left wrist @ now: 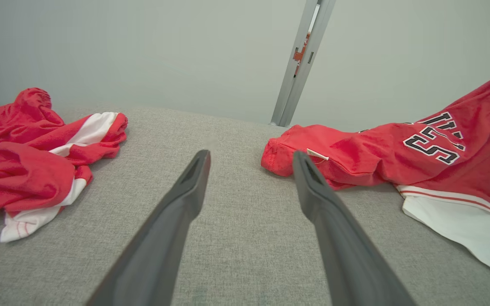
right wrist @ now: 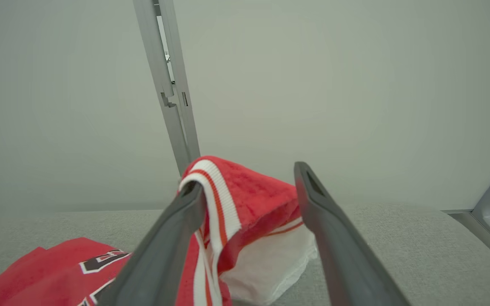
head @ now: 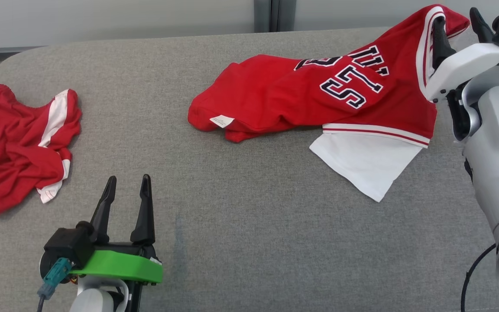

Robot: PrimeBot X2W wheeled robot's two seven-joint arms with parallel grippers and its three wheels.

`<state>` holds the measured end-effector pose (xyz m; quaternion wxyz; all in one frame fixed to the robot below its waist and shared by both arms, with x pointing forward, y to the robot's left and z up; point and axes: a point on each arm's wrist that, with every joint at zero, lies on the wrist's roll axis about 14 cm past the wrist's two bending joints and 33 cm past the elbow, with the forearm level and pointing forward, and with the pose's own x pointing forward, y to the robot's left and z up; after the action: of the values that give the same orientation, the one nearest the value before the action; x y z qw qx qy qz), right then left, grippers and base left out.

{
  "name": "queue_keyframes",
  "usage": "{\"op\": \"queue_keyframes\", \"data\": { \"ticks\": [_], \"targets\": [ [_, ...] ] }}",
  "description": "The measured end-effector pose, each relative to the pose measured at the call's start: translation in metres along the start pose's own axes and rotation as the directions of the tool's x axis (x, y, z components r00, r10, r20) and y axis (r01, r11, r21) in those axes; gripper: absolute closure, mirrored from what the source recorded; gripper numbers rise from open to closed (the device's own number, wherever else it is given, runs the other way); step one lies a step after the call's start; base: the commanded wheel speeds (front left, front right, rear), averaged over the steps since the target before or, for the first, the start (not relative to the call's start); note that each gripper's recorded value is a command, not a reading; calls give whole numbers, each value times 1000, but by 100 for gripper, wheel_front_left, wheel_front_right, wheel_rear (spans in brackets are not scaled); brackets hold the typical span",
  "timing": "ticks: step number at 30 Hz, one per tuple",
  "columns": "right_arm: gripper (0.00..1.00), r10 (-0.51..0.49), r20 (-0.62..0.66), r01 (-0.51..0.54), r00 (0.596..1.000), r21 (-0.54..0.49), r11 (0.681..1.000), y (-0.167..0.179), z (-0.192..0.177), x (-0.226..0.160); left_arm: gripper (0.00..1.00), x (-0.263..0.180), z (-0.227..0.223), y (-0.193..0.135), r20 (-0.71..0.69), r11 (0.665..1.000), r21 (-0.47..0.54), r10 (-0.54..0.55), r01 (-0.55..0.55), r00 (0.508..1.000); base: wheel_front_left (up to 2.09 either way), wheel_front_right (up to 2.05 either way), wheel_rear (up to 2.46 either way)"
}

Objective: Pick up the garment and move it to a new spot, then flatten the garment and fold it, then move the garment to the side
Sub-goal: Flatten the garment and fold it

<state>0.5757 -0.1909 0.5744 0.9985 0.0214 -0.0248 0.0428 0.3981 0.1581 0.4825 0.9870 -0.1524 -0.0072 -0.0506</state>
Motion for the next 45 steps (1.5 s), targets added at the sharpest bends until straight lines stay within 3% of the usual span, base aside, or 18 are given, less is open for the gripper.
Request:
{"op": "queue_keyframes", "data": {
  "ticks": [2,6,12,20,30,39,40,42,45],
  "targets": [
    [0,-17,-54,14,998,-48,999,-8,-14,-7,0,-1,1,0,2,1000,0,1,-1,1000,0,0,0],
    [0,-54,-122,48,991,-48,998,-18,-25,-18,0,-3,6,0,15,1000,-4,2,-2,1000,0,0,0],
    [0,-50,-222,27,974,-103,994,-16,-51,-46,0,-13,7,-5,19,1000,-9,-6,6,1000,0,0,0],
    [0,-18,-426,23,904,7,1000,14,-130,-105,0,-14,12,-13,35,1000,-12,-26,27,999,0,0,0],
    [0,-29,-501,74,865,70,995,19,-163,-115,0,-11,4,-9,9,1000,2,-24,24,1000,0,0,0],
    [0,-25,-604,77,796,59,995,24,-189,-119,0,-5,3,0,4,1000,12,-8,8,1000,0,0,0],
    [10,-24,-609,74,793,57,996,24,-190,-118,0,-5,3,0,4,1000,13,-7,7,1000,0,0,0],
    [99,-22,-616,62,788,44,997,26,-191,-117,0,-6,3,1,2,1000,13,-4,4,1000,0,0,0],
    [100,-23,-619,53,785,30,998,26,-191,-115,0,-5,3,3,3,1000,10,2,-2,1000,0,0,0]
  ]
}}
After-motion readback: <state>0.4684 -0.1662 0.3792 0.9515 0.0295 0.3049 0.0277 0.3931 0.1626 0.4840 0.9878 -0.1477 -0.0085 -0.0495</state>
